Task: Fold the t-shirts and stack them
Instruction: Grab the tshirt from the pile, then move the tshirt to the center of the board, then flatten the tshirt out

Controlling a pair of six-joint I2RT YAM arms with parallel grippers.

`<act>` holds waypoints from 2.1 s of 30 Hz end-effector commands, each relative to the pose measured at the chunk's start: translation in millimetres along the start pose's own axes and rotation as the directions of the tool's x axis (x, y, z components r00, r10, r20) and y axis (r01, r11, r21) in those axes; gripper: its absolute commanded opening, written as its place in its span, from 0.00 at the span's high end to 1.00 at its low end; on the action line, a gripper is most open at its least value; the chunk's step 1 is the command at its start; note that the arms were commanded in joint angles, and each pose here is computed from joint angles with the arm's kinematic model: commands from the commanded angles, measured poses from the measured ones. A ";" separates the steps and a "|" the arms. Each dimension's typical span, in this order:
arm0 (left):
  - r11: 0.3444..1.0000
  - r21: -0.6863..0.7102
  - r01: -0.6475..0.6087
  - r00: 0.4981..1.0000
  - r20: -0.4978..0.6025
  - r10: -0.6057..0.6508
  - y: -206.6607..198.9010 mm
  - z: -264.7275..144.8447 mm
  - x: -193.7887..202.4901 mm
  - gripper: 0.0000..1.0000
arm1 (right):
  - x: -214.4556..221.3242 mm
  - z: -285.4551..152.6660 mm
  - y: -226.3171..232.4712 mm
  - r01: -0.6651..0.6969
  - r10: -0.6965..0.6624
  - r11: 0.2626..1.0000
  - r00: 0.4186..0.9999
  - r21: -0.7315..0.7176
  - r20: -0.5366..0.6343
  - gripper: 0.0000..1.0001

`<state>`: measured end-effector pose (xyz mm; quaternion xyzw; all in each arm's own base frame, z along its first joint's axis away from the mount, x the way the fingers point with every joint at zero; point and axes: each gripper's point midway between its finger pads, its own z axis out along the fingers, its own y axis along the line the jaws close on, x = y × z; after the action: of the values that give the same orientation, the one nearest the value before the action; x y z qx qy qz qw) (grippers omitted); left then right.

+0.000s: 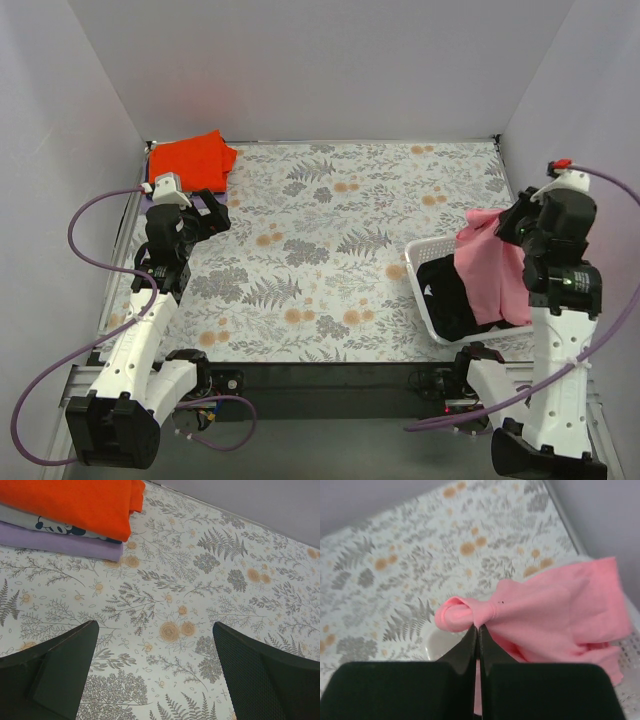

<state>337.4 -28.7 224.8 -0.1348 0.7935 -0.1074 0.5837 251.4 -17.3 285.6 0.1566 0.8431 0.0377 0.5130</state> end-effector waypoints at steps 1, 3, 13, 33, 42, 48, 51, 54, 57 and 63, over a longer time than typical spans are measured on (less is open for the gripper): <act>1.000 0.006 -0.015 1.000 0.005 0.015 -0.9 -2.4 0.3 0.02 | -89.8 -58.4 24.0 0.034 -0.013 0.997 0.964 -0.073 0.265 0.99; 1.000 0.006 -0.015 1.000 0.006 0.015 -1.1 -2.3 -0.1 0.02 | -117.3 -71.6 35.8 0.051 -0.011 0.992 0.944 -0.112 0.331 0.99; 0.999 0.052 -0.015 1.000 -0.019 0.016 -9.6 -0.3 3.7 0.02 | -234.0 -130.2 145.4 0.309 0.038 0.796 0.832 -0.520 0.554 0.99; 0.963 0.263 0.053 0.997 -0.061 -0.038 -59.2 -11.9 -17.3 0.04 | -203.0 -98.7 357.6 0.419 0.030 0.441 0.877 -0.794 0.479 0.99; 0.932 0.349 0.094 0.995 -0.068 -0.076 -82.0 -50.4 -40.3 0.04 | -98.7 -54.3 401.1 0.367 -0.130 0.458 0.929 -0.809 0.348 0.99; 0.945 0.257 0.202 0.971 -0.179 -0.159 -62.9 -40.8 5.8 0.08 | 4.1 30.0 418.7 0.275 -0.276 0.497 0.949 -0.823 0.150 0.72; 0.953 0.178 0.245 0.955 -0.211 -0.206 -52.5 -36.2 29.8 0.11 | 54.2 73.5 413.7 0.284 -0.394 0.540 0.917 -0.792 0.060 0.07; 0.968 0.086 0.234 0.952 -0.222 -0.210 -49.0 -34.7 46.9 0.12 | 81.1 84.8 395.9 0.279 -0.441 0.582 0.897 -0.764 -0.009 0.02; 0.978 0.001 0.207 0.938 -0.283 -0.198 -51.5 -32.6 78.8 0.13 | 110.5 85.1 362.1 0.264 -0.458 0.628 0.886 -0.732 -0.072 0.02; 0.984 -0.068 0.165 0.896 -0.408 -0.178 -69.0 -35.8 138.2 0.16 | 162.5 97.5 277.8 0.255 -0.467 0.749 0.859 -0.612 -0.212 0.03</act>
<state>277.0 -146.7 155.2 -0.1492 0.8767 -0.2168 0.4027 326.6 308.4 141.8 -0.2234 0.8911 0.2115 0.3336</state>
